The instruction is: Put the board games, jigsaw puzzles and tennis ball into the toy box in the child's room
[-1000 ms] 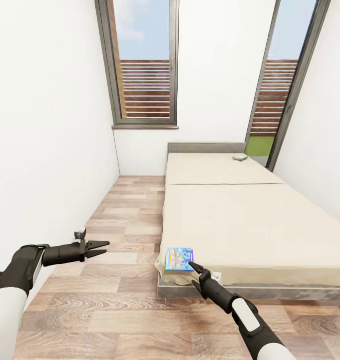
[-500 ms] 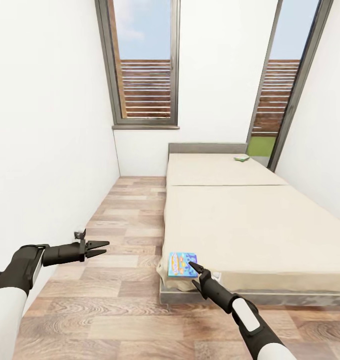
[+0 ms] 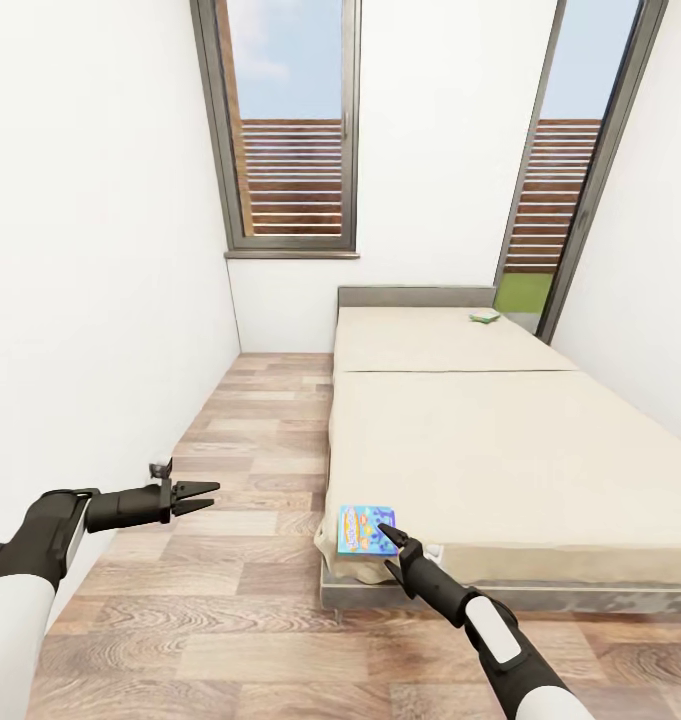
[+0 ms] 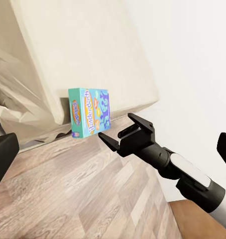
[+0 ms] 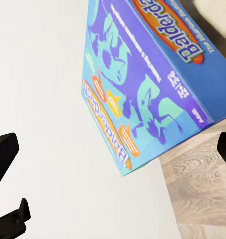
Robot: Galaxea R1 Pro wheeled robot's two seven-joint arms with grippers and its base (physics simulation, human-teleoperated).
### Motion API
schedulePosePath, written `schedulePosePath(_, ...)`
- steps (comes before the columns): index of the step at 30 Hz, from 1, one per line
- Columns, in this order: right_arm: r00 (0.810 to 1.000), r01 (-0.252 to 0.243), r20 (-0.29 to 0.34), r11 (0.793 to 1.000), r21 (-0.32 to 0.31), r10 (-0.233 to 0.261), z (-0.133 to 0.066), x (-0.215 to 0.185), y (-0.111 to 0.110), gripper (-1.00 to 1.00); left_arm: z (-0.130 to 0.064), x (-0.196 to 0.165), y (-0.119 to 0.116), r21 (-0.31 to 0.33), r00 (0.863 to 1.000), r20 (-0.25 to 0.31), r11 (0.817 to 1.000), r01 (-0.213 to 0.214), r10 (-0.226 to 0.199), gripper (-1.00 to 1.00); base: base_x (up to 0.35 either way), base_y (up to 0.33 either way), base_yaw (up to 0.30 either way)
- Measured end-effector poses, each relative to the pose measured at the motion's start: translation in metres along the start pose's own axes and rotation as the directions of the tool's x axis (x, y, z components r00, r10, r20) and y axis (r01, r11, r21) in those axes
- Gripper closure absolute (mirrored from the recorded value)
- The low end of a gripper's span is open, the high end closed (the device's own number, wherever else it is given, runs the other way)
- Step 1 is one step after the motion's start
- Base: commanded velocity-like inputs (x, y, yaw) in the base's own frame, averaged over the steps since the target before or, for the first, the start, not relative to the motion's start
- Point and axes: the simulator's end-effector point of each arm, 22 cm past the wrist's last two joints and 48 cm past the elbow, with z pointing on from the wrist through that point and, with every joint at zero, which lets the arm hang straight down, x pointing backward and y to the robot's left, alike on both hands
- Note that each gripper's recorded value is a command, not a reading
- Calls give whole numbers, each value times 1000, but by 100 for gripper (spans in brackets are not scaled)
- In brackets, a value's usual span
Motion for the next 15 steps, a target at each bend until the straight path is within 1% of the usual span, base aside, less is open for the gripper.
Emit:
schedulePosePath(11, 1000, 0, 0, 1000, 1, 0, 2, 4, -22, -100, 4, 15, 17, 1, 1000, 0, 1000, 1, -1, -100, 0, 0, 0)
schedulePosePath(15, 1000, 0, 0, 1000, 1, 0, 2, 4, -23, -100, 4, 14, 17, 1, 1000, 0, 1000, 1, -1, -100, 0, 0, 0)
